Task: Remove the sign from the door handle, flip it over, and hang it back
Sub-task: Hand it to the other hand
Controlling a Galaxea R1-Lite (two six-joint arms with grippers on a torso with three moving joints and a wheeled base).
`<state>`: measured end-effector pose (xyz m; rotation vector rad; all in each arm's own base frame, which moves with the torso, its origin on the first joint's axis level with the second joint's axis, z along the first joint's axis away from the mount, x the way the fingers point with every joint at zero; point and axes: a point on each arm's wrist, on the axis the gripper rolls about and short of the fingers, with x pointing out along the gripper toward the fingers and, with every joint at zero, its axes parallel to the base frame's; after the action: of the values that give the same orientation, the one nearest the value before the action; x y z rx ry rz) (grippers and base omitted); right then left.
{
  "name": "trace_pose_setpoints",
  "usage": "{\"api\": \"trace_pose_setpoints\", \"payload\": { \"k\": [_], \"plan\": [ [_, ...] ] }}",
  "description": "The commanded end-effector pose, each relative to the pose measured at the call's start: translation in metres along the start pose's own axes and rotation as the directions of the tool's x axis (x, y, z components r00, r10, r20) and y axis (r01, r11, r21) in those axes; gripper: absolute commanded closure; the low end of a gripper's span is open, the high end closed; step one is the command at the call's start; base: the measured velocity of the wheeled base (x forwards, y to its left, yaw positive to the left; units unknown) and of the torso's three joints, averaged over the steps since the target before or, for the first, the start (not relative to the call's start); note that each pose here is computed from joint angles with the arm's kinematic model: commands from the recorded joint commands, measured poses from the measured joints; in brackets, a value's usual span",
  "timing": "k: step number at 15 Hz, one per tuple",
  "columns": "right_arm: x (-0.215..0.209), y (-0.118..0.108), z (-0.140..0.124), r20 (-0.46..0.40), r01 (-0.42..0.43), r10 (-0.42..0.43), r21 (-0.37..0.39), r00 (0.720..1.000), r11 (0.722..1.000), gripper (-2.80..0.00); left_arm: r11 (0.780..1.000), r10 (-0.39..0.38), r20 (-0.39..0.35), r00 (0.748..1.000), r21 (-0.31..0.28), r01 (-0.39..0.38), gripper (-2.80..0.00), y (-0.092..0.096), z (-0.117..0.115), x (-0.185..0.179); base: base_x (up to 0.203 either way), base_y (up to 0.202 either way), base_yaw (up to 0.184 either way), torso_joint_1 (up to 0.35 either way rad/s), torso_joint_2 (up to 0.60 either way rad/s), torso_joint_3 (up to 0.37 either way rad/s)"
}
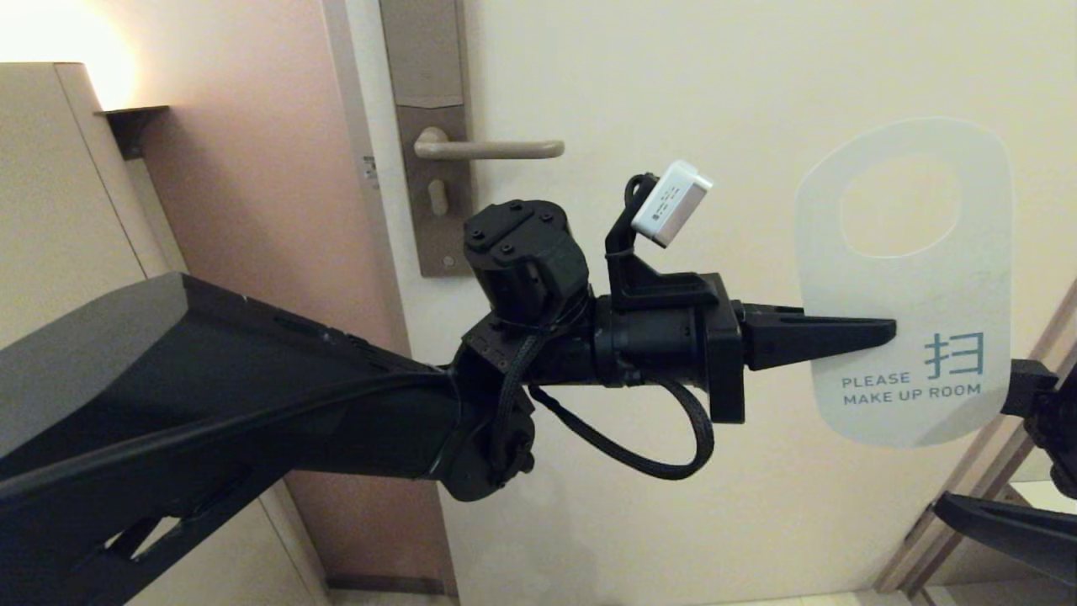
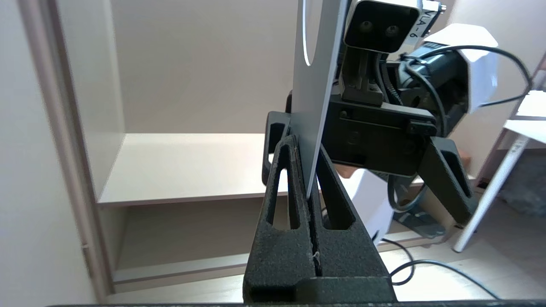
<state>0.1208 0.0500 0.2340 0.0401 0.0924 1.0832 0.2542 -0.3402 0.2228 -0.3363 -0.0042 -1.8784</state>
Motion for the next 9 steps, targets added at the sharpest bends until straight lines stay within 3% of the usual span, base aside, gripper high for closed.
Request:
{"api": "trace_pose_setpoints", "payload": {
  "k": [1,9],
  "plan": [
    [0.0035,-0.0003,0.0001,-0.003,-0.022,0.022,0.001,1.0,1.0,-2.8,1.0,-0.009,0.004,1.0,0.0,0.009,0.0,-0.0006,-0.0004,0.0006,0.0,0.0,0.0,0.0,0.0,0.0],
    [0.0063,-0.0023,0.0017,-0.005,-0.026,0.026,0.002,1.0,1.0,-2.8,1.0,-0.004,0.01,1.0,0.004,0.004,0.0,0.0003,-0.0018,0.0006,0.0,0.0,0.0,0.0,0.0,0.0]
  ]
}}
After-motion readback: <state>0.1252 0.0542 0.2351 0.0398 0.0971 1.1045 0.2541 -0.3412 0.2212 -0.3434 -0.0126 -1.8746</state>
